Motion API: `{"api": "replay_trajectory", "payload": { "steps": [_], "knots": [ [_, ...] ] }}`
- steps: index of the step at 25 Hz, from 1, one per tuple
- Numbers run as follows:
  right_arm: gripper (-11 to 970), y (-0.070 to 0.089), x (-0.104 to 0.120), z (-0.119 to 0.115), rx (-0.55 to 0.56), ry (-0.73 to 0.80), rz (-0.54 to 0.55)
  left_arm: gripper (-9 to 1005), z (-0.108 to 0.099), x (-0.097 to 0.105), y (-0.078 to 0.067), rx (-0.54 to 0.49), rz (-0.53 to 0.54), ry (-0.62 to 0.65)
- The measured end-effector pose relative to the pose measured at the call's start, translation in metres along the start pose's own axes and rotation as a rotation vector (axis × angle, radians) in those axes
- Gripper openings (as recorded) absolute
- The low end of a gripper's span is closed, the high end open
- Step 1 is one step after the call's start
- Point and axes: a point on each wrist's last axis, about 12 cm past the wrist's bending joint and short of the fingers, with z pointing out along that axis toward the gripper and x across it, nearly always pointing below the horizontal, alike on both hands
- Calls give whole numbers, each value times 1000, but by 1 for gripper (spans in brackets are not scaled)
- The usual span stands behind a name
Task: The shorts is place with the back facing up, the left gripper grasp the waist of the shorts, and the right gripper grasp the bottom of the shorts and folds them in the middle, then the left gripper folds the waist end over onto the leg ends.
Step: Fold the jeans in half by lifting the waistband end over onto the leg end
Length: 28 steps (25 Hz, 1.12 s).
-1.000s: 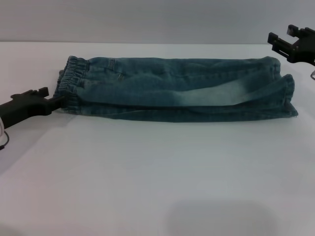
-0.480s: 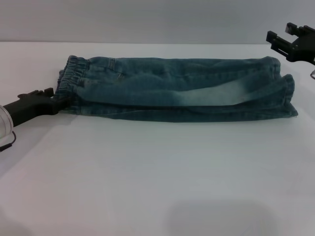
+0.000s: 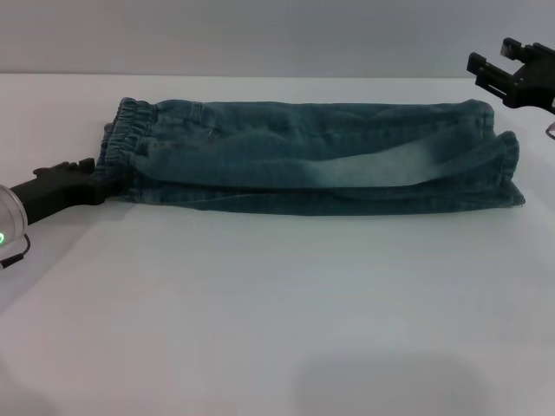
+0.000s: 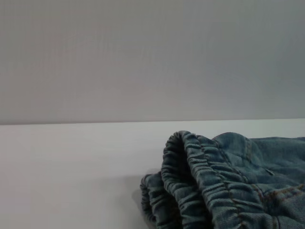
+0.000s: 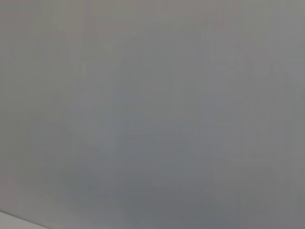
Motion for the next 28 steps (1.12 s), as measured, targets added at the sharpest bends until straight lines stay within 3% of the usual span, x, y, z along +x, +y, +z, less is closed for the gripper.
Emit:
{"api": "replay_trajectory", "payload": {
  "steps": [15, 20, 28],
  "knots": [
    [587, 0, 0, 0, -2, -2, 1, 694, 3, 1, -5, 30, 24, 30],
    [587, 0, 1, 0, -2, -3, 6, 652, 1, 2, -4, 28, 27, 24],
    [588, 1, 3, -2, 0, -9, 22, 411, 0, 0, -3, 24, 56, 15]
  ]
}}
